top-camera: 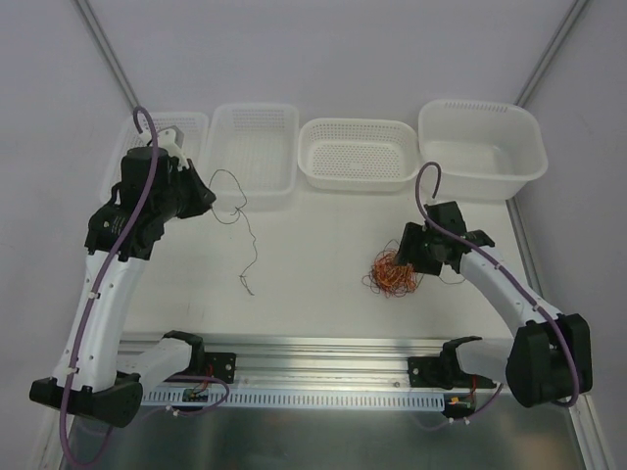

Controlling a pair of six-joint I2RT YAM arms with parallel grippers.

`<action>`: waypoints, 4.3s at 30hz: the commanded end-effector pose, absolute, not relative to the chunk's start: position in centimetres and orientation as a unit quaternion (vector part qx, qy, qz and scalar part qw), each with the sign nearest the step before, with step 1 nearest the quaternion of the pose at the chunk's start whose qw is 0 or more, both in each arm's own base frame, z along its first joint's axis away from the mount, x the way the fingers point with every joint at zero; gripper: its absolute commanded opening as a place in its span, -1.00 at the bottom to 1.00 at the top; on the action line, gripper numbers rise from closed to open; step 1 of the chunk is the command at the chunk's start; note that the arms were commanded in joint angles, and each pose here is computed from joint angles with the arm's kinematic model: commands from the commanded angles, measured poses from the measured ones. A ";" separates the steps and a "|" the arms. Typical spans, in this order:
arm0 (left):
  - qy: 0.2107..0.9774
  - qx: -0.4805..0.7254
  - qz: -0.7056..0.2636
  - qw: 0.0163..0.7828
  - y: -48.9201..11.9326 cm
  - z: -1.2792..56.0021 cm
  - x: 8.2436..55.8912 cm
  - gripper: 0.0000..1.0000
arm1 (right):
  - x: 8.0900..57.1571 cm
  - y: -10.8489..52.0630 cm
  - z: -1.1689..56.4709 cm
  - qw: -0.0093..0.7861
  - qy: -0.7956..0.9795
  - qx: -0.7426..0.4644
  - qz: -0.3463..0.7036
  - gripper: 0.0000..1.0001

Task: Untangle the cables

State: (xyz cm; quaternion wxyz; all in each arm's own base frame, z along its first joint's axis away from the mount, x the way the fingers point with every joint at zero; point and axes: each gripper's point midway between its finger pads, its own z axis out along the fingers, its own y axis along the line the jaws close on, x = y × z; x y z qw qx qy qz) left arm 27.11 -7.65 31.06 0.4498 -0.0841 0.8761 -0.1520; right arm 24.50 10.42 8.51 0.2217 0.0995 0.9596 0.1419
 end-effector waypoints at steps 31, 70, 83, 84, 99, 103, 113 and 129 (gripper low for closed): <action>0.703 -0.327 0.163 0.611 18.5 38.1 53.3 -0.81 | 19.6 14.4 15.4 0.271 0.936 -0.037 0.222 0.94; 0.918 0.010 -0.297 0.262 -21.1 11.7 18.9 0.99 | 22.7 18.6 6.1 0.239 0.956 -0.036 0.168 -0.28; 0.905 0.177 -0.234 0.309 -26.5 12.4 20.6 0.95 | 22.1 22.5 7.9 0.234 0.953 -0.053 0.185 -0.07; 0.906 0.190 -0.229 0.302 -27.0 12.0 20.6 0.94 | 22.4 22.1 7.9 0.243 0.953 -0.044 0.175 -0.05; 0.904 0.257 -0.211 0.269 -32.5 9.0 17.6 0.53 | 23.0 22.1 8.1 0.260 0.948 0.015 0.184 0.04; 0.906 0.257 -0.201 0.270 -33.0 8.1 18.0 0.25 | 23.0 22.5 7.5 0.253 0.948 0.023 0.193 0.04; 0.904 0.261 -0.203 0.270 -34.2 7.0 18.5 -0.32 | 23.3 22.9 6.1 0.242 0.947 0.051 0.205 0.04; 0.887 0.191 -0.192 0.374 -27.6 16.2 20.3 -1.00 | 23.6 19.0 3.5 0.233 0.959 0.076 0.140 -0.94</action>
